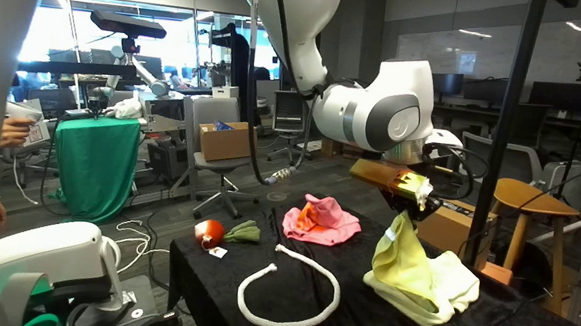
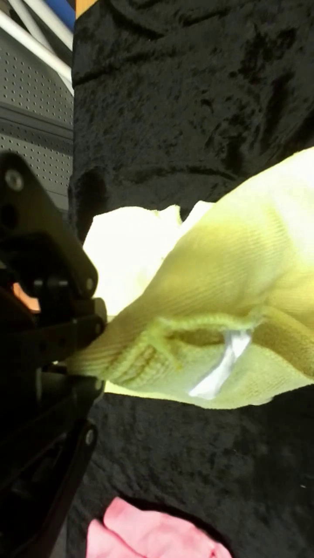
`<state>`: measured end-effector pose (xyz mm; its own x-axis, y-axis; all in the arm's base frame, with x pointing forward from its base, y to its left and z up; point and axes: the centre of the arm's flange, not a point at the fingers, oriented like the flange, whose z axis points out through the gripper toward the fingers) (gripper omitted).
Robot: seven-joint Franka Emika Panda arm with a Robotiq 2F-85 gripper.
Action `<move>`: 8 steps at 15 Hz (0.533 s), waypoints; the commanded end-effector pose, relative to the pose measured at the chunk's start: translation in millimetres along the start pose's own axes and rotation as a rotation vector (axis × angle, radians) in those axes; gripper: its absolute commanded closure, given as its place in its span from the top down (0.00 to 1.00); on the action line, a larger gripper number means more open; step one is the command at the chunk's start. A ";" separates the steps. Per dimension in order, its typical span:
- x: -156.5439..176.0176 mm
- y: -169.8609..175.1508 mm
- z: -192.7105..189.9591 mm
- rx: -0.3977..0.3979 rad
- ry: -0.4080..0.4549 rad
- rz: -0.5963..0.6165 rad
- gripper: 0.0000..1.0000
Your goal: Put all the objects together on the right side of the table
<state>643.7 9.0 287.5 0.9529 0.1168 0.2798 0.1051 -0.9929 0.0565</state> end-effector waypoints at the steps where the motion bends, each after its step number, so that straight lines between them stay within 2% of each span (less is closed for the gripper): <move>1: 34.3 -8.1 16.6 -0.059 0.084 0.102 0.10; 6: 45.4 -9.3 35.1 -0.093 0.097 0.154 0.12; 7: 46.0 -9.7 38.5 -0.104 0.094 0.157 0.36; 8: 46.4 -9.9 41.7 -0.112 0.093 0.161 0.37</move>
<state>681.7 17.8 263.5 0.9350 -0.0235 0.3539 -0.0544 -0.9955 0.0777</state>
